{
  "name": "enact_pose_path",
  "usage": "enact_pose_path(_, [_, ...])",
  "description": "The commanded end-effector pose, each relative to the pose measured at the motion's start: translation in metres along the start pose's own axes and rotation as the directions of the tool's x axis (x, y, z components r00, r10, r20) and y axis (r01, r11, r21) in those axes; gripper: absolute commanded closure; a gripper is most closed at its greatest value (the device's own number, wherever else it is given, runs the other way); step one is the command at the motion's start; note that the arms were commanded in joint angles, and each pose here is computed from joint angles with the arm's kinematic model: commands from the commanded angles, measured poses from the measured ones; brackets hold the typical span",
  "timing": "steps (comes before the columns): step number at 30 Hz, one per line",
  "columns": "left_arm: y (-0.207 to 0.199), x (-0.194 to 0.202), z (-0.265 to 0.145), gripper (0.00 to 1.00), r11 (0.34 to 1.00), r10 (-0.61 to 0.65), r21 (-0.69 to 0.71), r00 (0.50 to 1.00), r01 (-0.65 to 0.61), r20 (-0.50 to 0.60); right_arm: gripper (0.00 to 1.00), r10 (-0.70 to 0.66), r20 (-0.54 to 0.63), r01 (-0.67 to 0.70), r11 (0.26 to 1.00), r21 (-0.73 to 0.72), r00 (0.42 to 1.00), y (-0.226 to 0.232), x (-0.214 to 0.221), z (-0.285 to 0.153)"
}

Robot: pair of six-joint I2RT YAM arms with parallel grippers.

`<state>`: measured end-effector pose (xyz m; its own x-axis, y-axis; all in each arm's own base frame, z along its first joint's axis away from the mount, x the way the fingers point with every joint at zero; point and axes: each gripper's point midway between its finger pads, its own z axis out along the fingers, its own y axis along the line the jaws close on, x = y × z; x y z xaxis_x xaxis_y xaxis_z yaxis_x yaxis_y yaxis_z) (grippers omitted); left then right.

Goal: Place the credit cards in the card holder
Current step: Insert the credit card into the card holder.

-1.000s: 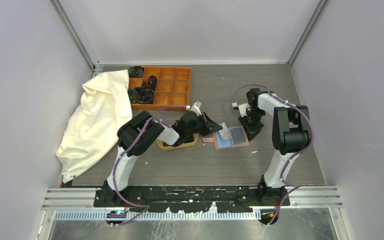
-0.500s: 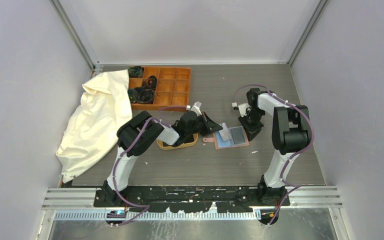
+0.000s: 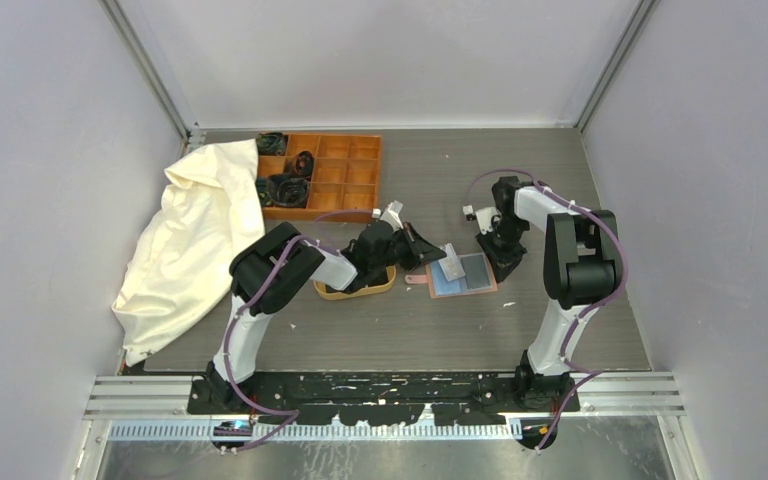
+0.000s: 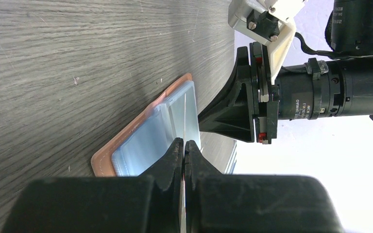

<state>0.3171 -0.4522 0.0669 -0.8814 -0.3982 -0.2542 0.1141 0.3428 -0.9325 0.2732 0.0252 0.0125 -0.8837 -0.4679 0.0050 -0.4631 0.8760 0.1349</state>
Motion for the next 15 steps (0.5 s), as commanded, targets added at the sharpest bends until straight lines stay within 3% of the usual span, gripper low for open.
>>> enact_pose_path(1, [-0.029,-0.010,0.002,1.00,0.996,0.032,0.082,0.999,-0.034,0.025,0.84,-0.017,0.008,0.017,1.000,-0.024,1.000,0.005,-0.006,0.001])
enact_pose_path(15, [-0.010,-0.009,0.008,1.00,0.998,0.050,0.029,0.999,-0.051,0.019,0.84,-0.019,0.008,0.020,0.999,-0.026,1.000,0.006,-0.006,0.000])
